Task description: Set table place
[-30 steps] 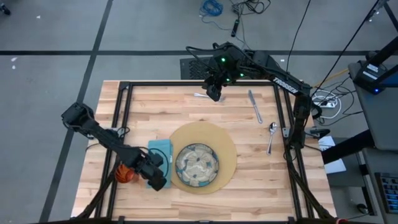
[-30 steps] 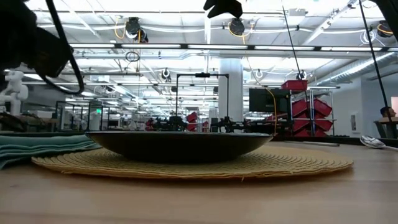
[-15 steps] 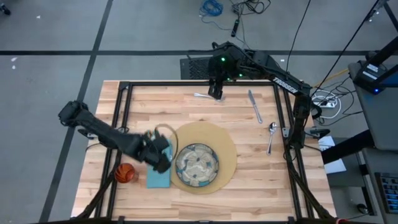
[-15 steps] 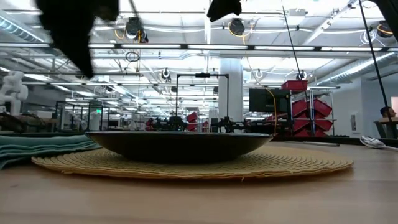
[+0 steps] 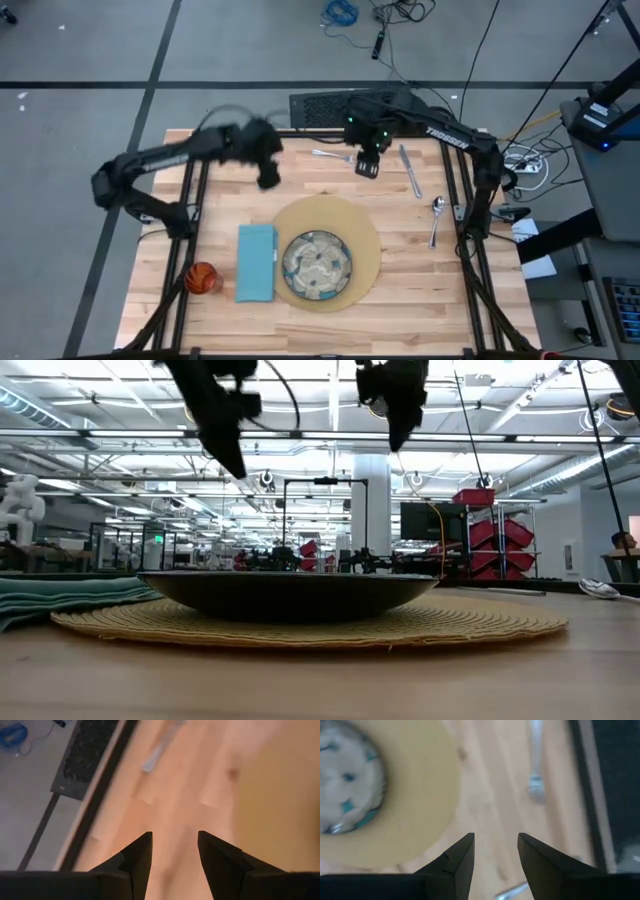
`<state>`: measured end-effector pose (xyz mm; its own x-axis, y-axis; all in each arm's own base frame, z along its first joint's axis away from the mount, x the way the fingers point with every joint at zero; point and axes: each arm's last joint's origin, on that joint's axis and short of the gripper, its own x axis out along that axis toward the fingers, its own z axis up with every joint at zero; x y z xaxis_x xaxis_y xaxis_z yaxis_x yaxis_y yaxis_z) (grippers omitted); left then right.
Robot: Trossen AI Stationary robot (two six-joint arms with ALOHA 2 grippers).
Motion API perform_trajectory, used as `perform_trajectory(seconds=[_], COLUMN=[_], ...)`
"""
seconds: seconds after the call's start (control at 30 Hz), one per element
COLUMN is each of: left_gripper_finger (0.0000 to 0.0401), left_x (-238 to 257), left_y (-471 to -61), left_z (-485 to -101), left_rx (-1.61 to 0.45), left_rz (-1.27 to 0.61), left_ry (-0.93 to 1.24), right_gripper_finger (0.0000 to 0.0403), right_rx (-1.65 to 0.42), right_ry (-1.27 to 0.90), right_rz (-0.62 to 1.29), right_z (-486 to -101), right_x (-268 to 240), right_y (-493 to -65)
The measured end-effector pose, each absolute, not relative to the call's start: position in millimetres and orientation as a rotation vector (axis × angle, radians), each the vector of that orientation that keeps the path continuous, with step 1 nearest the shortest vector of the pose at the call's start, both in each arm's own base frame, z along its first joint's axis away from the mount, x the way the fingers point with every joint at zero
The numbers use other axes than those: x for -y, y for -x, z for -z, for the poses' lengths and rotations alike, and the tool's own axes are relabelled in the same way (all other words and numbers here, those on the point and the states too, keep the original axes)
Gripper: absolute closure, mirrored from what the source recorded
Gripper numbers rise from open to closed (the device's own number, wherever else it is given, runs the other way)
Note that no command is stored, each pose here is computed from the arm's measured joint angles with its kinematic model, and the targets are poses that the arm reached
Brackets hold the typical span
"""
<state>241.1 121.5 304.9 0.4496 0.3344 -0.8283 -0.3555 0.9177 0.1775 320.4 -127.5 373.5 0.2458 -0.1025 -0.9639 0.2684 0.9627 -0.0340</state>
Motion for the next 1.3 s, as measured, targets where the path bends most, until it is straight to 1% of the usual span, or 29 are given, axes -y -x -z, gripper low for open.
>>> perform_trajectory(seconds=[0.13, 0.27, 0.37, 0.47, 0.53, 0.6, 0.7, 0.8, 0.93, 1.13, 1.3], left_gripper_finger=[0.0256, 0.0256, 0.0256, 0.0256, 0.0256, 0.0256, 0.0256, 0.0256, 0.0256, 0.0256, 0.0256], left_x=[-187.6, -236.7, -255.7, -260.9, -259.8, -255.4, -245.5, -240.9, -244.3, -251.4, -256.7], left_y=[-253.0, -282.9, -314.2, -343.7, -362.3, -378.3, -397.5, -411.0, -424.2, -434.6, -438.2], left_z=[-302.6, -287.0, -266.8, -252.2, -242.1, -227.8, -211.7, -200.8, -185.7, -179.9, -191.7], left_rx=[-1.009, -1.071, -1.087, -1.068, -1.098, -1.153, -1.190, -1.192, -1.240, -1.263, -1.185], left_rz=[-0.377, -0.278, -0.172, -0.069, -0.059, -0.045, 0.017, 0.047, 0.004, 0.009, 0.030], left_ry=[0.069, 0.112, 0.144, 0.128, 0.056, -0.027, -0.122, -0.150, -0.193, -0.204, -0.188], right_gripper_finger=[0.0261, 0.0261, 0.0261, 0.0261, 0.0261, 0.0261, 0.0261, 0.0261, 0.0261, 0.0261, 0.0261], right_rx=[-1.276, -1.160, -1.022, -0.841, -0.706, -0.587, -0.486, -0.441, -0.418, -0.380, -0.349], right_ry=[-0.185, -0.275, -0.331, -0.359, -0.375, -0.400, -0.434, -0.458, -0.474, -0.483, -0.462], right_rz=[0.205, 0.275, 0.337, 0.413, 0.449, 0.451, 0.402, 0.379, 0.374, 0.366, 0.334], right_z=[-350.7, -332.4, -320.6, -307.2, -296.5, -282.6, -254.5, -228.1, -207.4, -202.8, -206.3], right_x=[130.7, 139.7, 140.0, 142.2, 142.5, 142.6, 138.7, 133.8, 128.6, 125.3, 120.7], right_y=[-306.7, -280.2, -257.9, -240.8, -234.1, -230.5, -228.8, -226.6, -221.0, -220.7, -225.2])
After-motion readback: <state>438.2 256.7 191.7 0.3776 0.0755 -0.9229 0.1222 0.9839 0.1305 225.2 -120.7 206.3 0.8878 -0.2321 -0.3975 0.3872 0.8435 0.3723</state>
